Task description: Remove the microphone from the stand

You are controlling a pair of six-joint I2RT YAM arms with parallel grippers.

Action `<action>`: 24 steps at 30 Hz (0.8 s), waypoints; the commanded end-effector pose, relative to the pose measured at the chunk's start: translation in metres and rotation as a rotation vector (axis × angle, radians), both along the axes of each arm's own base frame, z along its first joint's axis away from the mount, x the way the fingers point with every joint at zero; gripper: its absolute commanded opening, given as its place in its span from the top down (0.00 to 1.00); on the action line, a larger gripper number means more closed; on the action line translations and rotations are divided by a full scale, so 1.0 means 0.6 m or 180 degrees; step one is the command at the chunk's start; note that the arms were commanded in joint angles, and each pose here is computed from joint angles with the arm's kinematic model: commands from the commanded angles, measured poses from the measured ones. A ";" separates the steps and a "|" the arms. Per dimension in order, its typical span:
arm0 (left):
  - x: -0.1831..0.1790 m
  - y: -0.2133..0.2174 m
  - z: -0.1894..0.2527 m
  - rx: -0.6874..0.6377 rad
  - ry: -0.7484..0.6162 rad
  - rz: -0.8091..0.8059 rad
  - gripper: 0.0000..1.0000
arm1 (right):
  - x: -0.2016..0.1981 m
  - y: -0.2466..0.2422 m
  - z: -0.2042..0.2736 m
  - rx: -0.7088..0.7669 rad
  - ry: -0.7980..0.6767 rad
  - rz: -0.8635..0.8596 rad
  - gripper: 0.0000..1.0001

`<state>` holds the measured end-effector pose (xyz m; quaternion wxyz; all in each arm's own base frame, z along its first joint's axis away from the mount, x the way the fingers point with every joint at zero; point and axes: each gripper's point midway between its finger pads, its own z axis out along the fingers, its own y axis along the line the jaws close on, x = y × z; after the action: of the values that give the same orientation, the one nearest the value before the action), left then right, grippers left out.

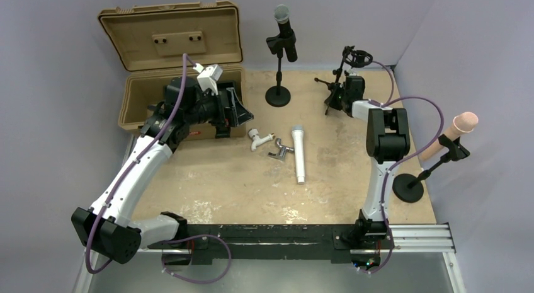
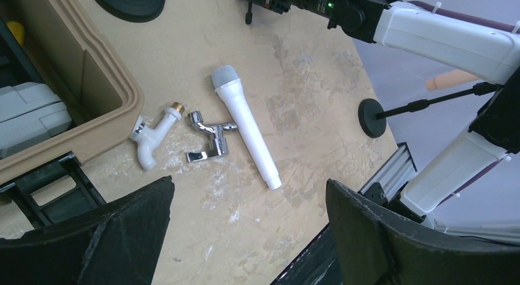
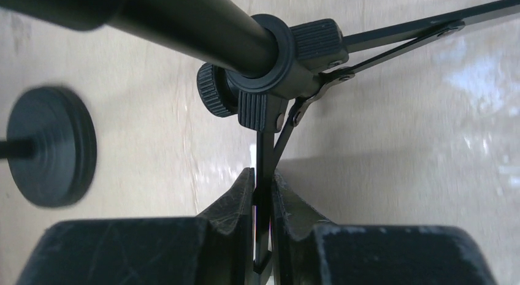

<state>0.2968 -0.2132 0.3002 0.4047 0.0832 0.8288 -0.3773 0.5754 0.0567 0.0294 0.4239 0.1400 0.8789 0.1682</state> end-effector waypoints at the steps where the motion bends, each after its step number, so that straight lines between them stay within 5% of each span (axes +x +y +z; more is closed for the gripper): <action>1: 0.000 -0.016 0.030 -0.0119 -0.0120 -0.0079 0.08 | -0.082 0.006 -0.018 -0.0193 0.0281 0.0279 1.00; 11: -0.013 -0.073 -0.012 -0.0049 0.0094 -0.0321 0.08 | -0.220 0.013 -0.015 -0.0222 0.0335 0.0354 0.98; 16: -0.033 -0.112 -0.036 0.0010 0.0010 -0.0494 0.08 | -0.262 0.045 -0.005 -0.0143 0.0254 0.0547 0.93; 24: -0.041 -0.165 -0.052 -0.0302 0.0000 -0.0465 0.11 | -0.286 0.090 0.002 -0.0144 0.0158 0.0838 0.97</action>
<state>0.2584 -0.2965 0.2440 0.3358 0.1555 0.8345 -0.4082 0.4072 0.0940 0.0236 0.3748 0.0579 0.9081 0.1773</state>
